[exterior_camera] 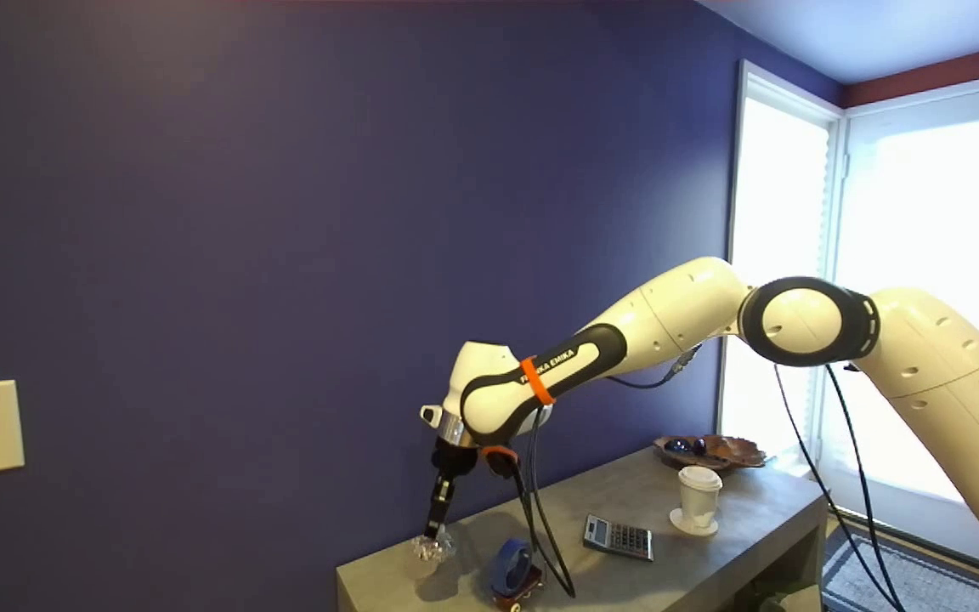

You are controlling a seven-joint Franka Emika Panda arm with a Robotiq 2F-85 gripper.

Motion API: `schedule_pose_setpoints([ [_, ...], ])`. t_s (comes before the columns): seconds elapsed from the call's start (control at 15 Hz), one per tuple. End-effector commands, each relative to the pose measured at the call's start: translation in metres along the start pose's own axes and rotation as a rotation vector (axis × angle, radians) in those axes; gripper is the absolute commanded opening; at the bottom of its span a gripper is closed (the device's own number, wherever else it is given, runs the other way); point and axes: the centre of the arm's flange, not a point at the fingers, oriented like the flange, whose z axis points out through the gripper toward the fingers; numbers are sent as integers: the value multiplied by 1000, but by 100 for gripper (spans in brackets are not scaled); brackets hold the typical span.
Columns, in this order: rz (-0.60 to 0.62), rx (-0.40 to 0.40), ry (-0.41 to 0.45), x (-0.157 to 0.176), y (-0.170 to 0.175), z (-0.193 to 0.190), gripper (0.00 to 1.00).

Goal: Place the crushed bottle close to the wall in the middle.of the table

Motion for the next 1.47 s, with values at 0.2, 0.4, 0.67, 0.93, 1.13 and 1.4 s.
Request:
schedule_pose_setpoints([
  [0.2, 263, -201, 67, -15, 40, -105, 8],
  [0.4, 360, -271, 70, -47, 54, -127, 8],
  [0.67, 466, -316, 38, -97, 63, -137, 8],
  [0.93, 565, -344, 17, -146, 68, -137, 8],
  [1.13, 618, -370, 7, -177, 71, -138, 8],
  [1.4, 625, -380, -3, -178, 90, -133, 32],
])
